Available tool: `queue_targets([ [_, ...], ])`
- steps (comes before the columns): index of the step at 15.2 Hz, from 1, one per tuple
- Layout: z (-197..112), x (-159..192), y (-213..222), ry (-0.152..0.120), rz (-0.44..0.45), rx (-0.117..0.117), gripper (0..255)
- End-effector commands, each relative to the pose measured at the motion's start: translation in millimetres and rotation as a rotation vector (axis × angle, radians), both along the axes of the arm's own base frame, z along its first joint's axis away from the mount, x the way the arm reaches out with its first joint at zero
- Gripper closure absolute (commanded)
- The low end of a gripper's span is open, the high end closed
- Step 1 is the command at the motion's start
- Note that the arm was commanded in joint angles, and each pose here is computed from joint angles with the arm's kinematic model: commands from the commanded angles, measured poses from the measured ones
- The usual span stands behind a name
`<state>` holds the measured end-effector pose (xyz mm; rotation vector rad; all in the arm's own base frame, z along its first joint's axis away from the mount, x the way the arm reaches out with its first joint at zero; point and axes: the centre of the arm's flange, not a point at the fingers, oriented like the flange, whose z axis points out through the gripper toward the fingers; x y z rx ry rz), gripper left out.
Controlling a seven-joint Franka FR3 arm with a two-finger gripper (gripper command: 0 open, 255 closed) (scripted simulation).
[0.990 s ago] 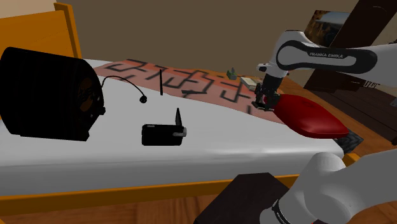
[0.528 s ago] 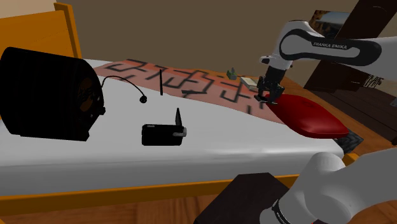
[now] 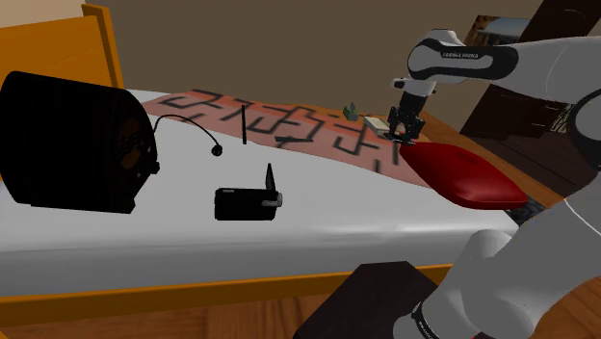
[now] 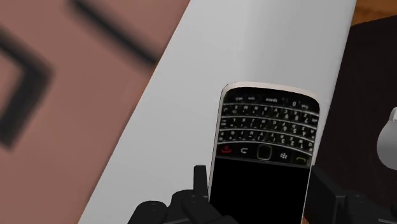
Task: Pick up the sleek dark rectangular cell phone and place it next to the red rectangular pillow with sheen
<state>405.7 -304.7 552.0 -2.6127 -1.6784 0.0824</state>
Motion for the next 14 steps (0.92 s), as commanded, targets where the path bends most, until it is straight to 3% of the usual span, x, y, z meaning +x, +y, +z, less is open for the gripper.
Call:
queue_targets([
  [1,-1,10,-24,0.000,0.002,-0.002,255],
  [14,-1,93,-174,0.000,0.002,-0.002,255],
])
